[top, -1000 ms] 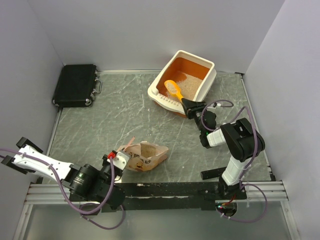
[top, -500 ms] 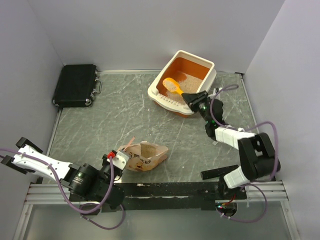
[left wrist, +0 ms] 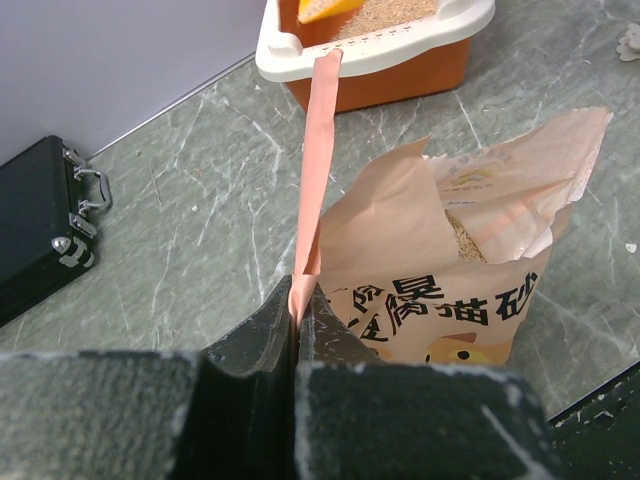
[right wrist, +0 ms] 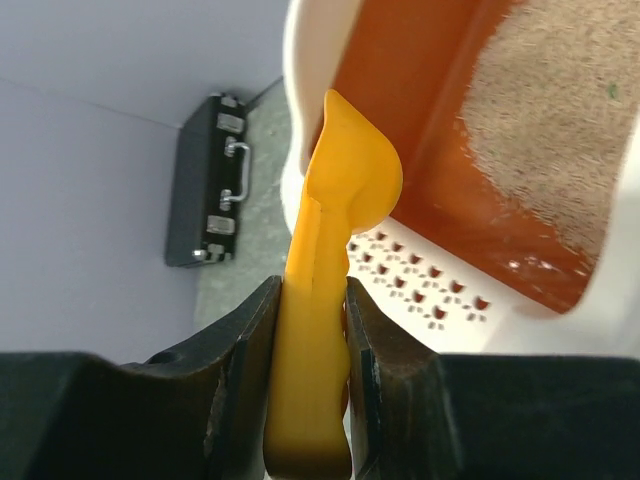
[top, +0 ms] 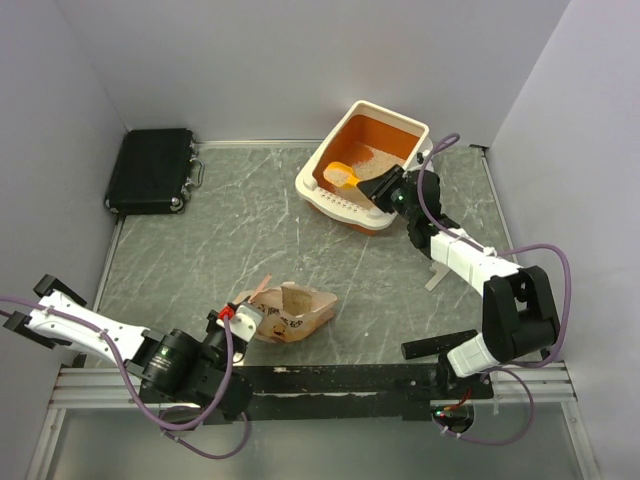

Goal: Fill the litter box with clean litter

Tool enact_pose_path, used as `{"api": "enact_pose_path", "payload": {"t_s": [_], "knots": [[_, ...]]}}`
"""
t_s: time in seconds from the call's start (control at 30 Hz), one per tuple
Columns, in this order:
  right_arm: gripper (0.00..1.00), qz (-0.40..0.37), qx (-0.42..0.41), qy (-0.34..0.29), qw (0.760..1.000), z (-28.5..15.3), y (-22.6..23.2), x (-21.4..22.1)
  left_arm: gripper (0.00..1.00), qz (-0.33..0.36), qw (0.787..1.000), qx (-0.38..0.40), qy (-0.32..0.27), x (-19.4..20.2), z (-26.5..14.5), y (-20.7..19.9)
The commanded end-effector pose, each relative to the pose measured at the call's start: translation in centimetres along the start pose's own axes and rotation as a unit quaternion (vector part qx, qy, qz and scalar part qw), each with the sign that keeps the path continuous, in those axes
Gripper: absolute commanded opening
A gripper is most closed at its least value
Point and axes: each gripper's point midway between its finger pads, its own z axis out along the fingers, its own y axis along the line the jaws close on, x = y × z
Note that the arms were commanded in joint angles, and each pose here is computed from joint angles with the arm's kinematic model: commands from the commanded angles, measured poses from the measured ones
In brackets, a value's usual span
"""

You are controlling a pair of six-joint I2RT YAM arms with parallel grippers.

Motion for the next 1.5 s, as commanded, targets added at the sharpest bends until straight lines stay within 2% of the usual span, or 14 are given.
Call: {"api": "enact_pose_path", "payload": {"t_s": [0.0,0.2,0.3,0.53,0.57,0.63,0.73,0.8,0.9,1.13,1.27,1.43,1.47], "knots": [[0.00,-0.023,0.005,-0.024,0.999,-0.4,-0.3,-0.6,0.01,0.000,0.997,-0.051,-0.057,-2.3,0.2,2.1],[0.00,-0.040,0.009,0.001,0.999,1.1,-0.8,0.1,0.01,0.004,0.997,-0.051,-0.057,-2.2,0.2,2.0],[0.00,-0.072,0.025,0.022,0.997,2.2,-0.7,0.2,0.01,0.005,0.997,-0.052,-0.058,-2.2,0.2,2.0],[0.00,-0.201,0.080,0.046,0.975,4.0,-0.1,-0.9,0.01,0.007,0.997,-0.051,-0.058,-2.2,0.2,2.0],[0.00,-0.212,0.087,0.064,0.971,4.5,-0.5,0.1,0.01,0.007,0.997,-0.050,-0.057,-2.2,0.2,2.0],[0.00,-0.237,0.074,0.067,0.966,5.2,0.4,0.0,0.01,0.010,0.997,-0.050,-0.057,-2.1,0.2,1.9],[0.00,-0.259,0.031,0.101,0.960,6.7,1.8,1.5,0.01,0.011,0.997,-0.050,-0.057,-2.1,0.2,1.8],[0.00,-0.257,-0.002,0.153,0.954,7.6,1.9,3.9,0.01,0.012,0.997,-0.050,-0.057,-2.1,0.2,1.9],[0.00,-0.270,-0.050,0.174,0.946,8.1,2.9,4.8,0.01,0.010,0.997,-0.050,-0.056,-2.1,0.2,1.9],[0.00,-0.283,-0.201,0.289,0.892,5.2,5.8,9.4,0.01,0.013,0.997,-0.051,-0.056,-2.0,0.2,1.9],[0.00,-0.277,-0.255,0.325,0.867,2.8,7.1,11.4,0.01,0.014,0.997,-0.051,-0.057,-2.0,0.2,1.9],[0.00,-0.311,-0.276,0.371,0.830,-0.1,8.1,14.7,0.01,0.016,0.997,-0.052,-0.059,-2.1,0.2,1.8],[0.00,-0.307,-0.266,0.400,0.822,-1.4,7.8,16.0,0.01,0.019,0.997,-0.052,-0.058,-2.1,0.2,1.8]]}}
